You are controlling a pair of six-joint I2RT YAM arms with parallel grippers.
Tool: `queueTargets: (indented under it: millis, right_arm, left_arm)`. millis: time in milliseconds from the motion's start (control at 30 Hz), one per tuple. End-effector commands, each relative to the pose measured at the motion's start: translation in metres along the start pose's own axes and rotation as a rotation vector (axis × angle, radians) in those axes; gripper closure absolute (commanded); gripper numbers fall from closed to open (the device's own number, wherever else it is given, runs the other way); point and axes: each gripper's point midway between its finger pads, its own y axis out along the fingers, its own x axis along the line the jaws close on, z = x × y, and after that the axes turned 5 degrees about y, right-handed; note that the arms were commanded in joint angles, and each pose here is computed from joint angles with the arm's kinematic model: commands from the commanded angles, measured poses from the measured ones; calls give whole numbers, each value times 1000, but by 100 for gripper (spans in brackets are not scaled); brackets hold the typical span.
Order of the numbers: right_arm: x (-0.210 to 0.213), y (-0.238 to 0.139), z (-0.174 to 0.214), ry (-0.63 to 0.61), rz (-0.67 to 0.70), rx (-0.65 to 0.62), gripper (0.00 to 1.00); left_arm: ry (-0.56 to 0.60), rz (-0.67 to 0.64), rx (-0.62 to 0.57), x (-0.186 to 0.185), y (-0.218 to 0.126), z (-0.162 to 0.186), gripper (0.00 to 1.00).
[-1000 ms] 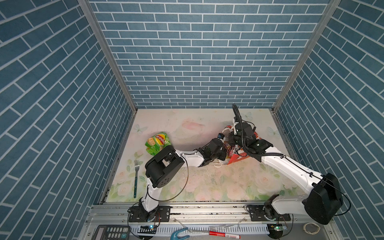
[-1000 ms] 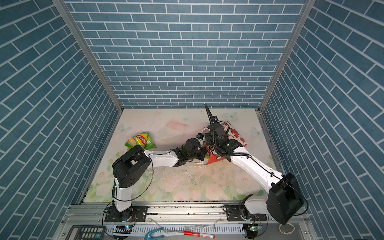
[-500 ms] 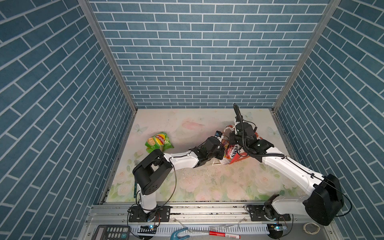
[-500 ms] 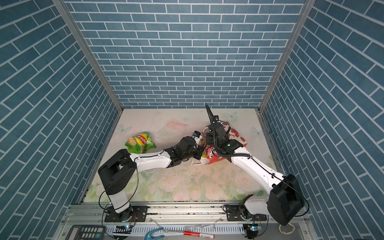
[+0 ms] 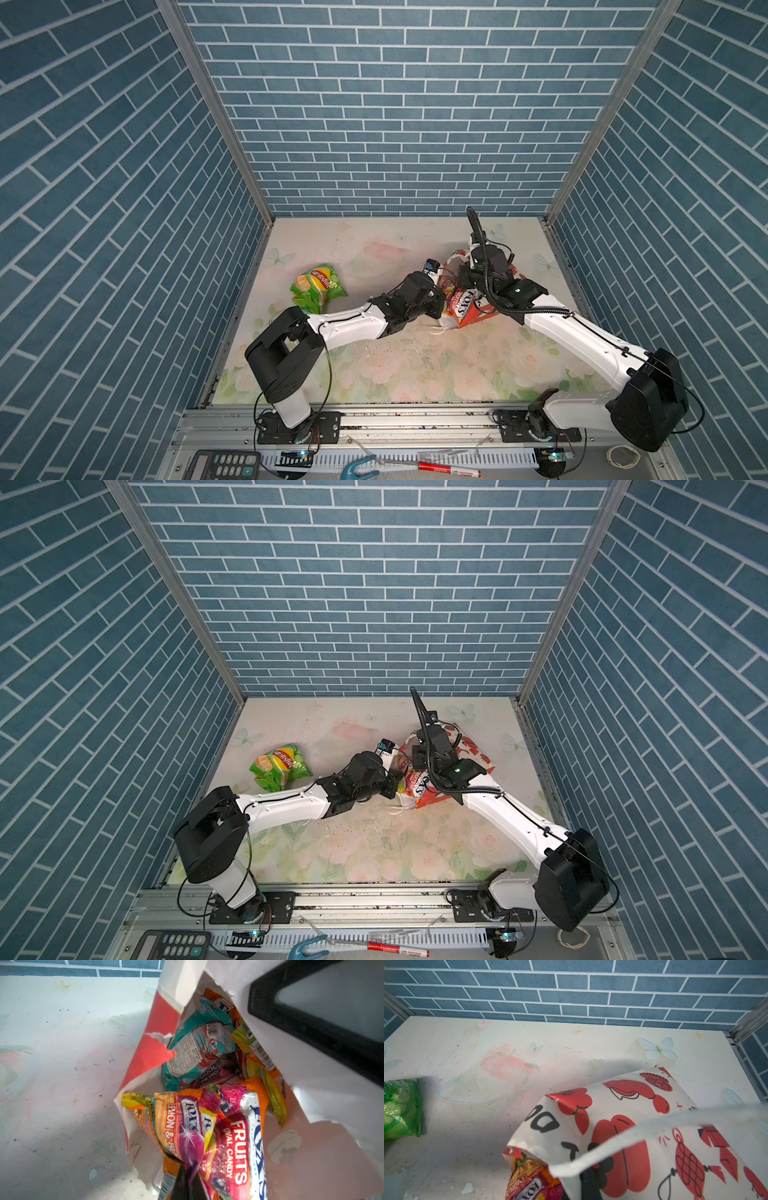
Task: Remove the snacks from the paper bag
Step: 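Lift the Fox's candy packet up out of the bag with the left gripper, then carry the packet beside the green chip bag and release it with the left gripper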
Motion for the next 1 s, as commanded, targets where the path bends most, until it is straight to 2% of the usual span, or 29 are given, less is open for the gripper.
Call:
queueTargets:
  millis: [0,667,967]
  right_arm:
    - [-4,-11,-13,73,7,-54,100]
    - [-5,-12,-16,86,15,-66,100]
    - [-4,-9,-16,93,15,-65,100]
  left_arm:
    - [33,-26,-84,3,-20,-26,100]
    - [95,-163,-198,31,-80,-56,100]
    - [50,-229,-267,58,-111,-68,100]
